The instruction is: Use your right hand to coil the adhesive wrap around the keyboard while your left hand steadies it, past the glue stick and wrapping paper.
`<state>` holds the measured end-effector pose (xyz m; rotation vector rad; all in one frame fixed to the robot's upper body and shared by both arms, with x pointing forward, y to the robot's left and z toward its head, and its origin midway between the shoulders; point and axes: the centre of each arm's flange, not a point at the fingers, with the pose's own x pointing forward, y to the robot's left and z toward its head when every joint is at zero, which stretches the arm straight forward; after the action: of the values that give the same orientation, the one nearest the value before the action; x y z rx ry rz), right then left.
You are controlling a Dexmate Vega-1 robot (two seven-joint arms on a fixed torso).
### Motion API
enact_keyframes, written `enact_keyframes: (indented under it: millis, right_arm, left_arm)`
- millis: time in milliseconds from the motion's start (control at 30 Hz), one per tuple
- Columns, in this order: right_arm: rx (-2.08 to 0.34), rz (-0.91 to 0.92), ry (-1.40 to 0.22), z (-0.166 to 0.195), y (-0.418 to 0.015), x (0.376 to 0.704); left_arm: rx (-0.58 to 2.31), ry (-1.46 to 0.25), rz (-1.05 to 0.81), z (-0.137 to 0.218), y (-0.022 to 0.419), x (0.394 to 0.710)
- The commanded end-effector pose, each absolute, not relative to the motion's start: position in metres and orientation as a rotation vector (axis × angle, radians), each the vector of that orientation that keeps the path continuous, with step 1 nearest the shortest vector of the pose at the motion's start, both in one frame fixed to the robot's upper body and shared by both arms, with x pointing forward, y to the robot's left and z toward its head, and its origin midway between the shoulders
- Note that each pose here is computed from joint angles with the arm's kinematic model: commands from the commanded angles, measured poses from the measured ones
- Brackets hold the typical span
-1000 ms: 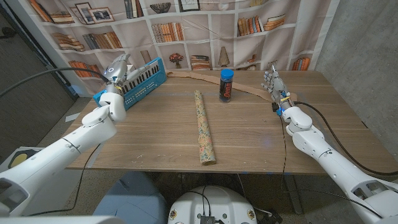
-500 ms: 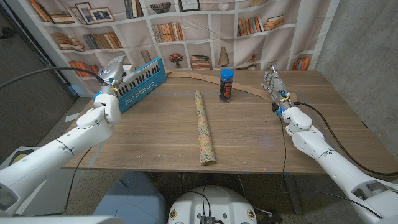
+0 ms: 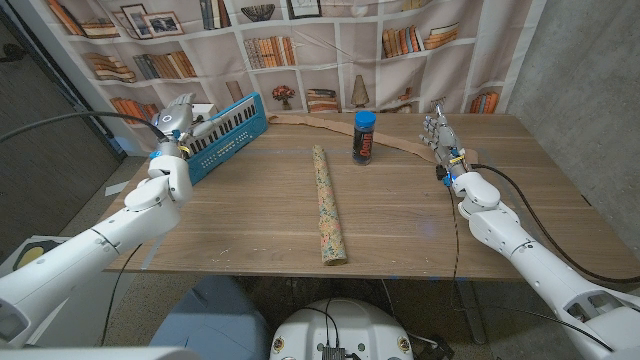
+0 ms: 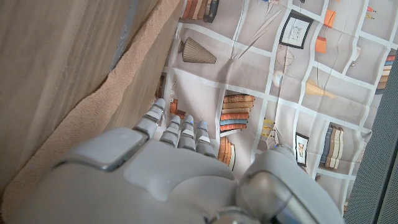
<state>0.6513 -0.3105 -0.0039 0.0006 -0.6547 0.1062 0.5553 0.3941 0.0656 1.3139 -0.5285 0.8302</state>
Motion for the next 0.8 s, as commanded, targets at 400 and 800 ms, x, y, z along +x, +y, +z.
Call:
enact_keyframes:
  millis: [400,800]
  right_arm:
    - [0.024,0.087,-0.646,-0.008,-0.311,0.651]
    - [0.024,0.091,-0.641,-0.009,-0.309,0.651]
  left_arm:
    - [1.321,-0.369,0.801,0.056,0.402,0.553]
    - [1.323,-0.380,0.792,0.053,0.413,0.557]
